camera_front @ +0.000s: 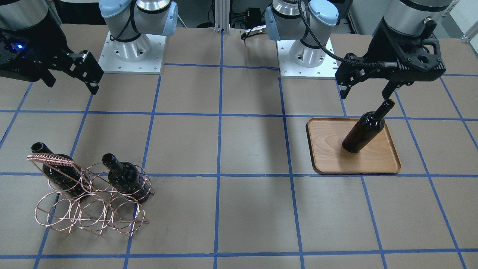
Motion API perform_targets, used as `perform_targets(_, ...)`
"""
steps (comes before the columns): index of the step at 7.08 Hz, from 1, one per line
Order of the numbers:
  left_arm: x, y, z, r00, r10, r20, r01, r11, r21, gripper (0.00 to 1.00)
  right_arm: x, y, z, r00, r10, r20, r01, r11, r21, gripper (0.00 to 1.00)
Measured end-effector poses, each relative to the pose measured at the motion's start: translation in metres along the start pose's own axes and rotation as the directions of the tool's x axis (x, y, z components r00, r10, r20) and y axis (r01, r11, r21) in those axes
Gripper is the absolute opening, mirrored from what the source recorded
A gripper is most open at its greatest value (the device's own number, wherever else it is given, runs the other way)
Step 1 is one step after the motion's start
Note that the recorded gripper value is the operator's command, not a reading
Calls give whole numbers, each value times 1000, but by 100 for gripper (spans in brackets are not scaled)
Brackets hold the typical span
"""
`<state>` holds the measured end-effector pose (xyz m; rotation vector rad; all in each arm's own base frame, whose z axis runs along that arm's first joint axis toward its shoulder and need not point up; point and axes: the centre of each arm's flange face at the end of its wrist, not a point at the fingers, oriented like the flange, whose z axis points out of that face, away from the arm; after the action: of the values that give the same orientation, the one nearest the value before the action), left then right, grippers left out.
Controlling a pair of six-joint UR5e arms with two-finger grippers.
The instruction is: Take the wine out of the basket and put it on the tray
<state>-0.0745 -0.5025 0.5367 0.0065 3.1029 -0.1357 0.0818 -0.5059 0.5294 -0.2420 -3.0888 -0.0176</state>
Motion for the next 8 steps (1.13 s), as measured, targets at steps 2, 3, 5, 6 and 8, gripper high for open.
perform_targets(2, 5, 2, -1, 1000, -8, -10, 8, 1000, 1, 100, 0, 0, 0, 1000, -1, 0, 1, 1000, 1, 100)
perform_targets(3, 5, 3, -2, 1000, -10, -11, 10, 1000, 2, 100, 0, 0, 0, 1000, -1, 0, 1, 1000, 0, 100)
perform_targets(5, 6, 6, -5, 1000, -12, -15, 12, 1000, 6, 100, 0, 0, 0, 1000, -1, -1, 1, 1000, -1, 100)
perform_targets(6, 6, 7, -6, 1000, -12, -15, 12, 1000, 8, 100, 0, 0, 0, 1000, -1, -2, 1, 1000, -3, 100)
perform_targets(8, 6, 8, -7, 1000, -12, -10, 12, 1000, 9, 100, 0, 1, 1, 1000, -1, -2, 1, 1000, -6, 100)
